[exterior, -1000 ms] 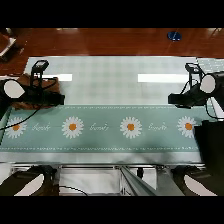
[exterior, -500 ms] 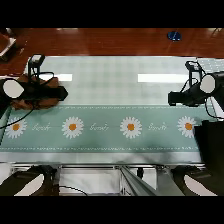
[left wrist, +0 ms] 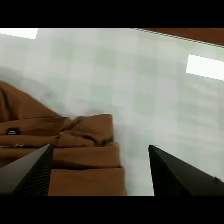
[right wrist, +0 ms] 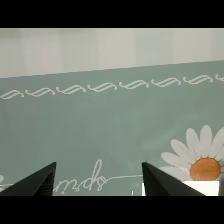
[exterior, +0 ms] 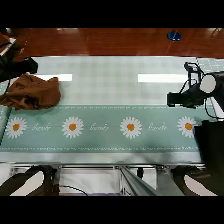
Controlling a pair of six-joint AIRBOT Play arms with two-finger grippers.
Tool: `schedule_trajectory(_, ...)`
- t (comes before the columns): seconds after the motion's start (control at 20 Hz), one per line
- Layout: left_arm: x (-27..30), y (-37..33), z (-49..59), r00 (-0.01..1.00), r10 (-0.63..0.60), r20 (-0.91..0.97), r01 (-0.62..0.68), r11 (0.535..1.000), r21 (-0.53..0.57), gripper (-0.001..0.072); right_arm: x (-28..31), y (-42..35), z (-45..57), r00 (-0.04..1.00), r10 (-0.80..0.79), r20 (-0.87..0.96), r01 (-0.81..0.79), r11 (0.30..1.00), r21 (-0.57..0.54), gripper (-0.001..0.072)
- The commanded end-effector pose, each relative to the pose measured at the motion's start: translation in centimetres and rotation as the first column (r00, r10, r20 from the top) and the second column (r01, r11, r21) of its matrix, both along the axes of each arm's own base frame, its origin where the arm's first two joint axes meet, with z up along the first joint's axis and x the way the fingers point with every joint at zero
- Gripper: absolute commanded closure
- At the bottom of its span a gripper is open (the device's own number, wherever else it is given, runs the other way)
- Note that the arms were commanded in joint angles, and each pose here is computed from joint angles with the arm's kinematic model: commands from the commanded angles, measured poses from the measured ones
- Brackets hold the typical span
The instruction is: Fold the shirts.
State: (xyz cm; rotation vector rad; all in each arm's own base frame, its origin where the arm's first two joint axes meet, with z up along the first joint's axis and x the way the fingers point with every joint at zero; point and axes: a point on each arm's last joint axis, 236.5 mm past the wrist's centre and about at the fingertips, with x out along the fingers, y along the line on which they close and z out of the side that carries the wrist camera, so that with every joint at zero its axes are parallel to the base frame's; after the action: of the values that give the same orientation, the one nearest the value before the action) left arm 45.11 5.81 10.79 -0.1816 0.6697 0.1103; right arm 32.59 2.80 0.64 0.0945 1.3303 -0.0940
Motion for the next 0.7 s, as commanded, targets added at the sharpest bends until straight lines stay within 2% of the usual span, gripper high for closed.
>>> schedule_trajectory(0.0, 0.2, 4.6, -4.5, 0.989, 0.099, -0.108, -0.102, 0.995, -0.023, 0.0008, 0.6, 0.9, 0.1, 1.0, -0.002, 0.025, 0.001, 0.999, 0.039, 0.0094)
schedule_trajectory(0.2, -1.7, 6.0, -14.1, 0.928, 0.05, -0.37, -0.058, 0.998, -0.012, 0.0008, 0.9, 1.2, 0.2, 0.999, -0.004, 0.04, 0.002, 0.999, 0.051, 0.0094)
schedule_trajectory(0.35, -3.2, 7.4, -18.5, 0.867, 0.124, -0.482, -0.149, 0.989, -0.014, 0.0008, 0.9, 1.2, 0.2, 0.999, -0.005, 0.041, 0.003, 0.999, 0.052, 0.0094)
schedule_trajectory(0.55, -5.7, 6.5, -22.4, 0.782, 0.091, -0.617, -0.145, 0.989, -0.038, 0.001, 1.3, 1.2, 0.3, 0.998, -0.023, 0.055, 0.02, 0.998, 0.061, 0.0094)
schedule_trajectory(0.6, -6.5, 6.2, -23.0, 0.759, 0.083, -0.646, -0.146, 0.988, -0.045, 0.0039, 1.5, 1.4, 0.4, 0.998, -0.025, 0.063, 0.021, 0.998, 0.067, 0.0094)
schedule_trajectory(0.65, -6.9, 6.3, -23.2, 0.746, 0.08, -0.661, -0.142, 0.989, -0.041, 0.0306, 1.6, 1.6, 0.5, 0.997, -0.027, 0.068, 0.022, 0.997, 0.076, 0.0095)
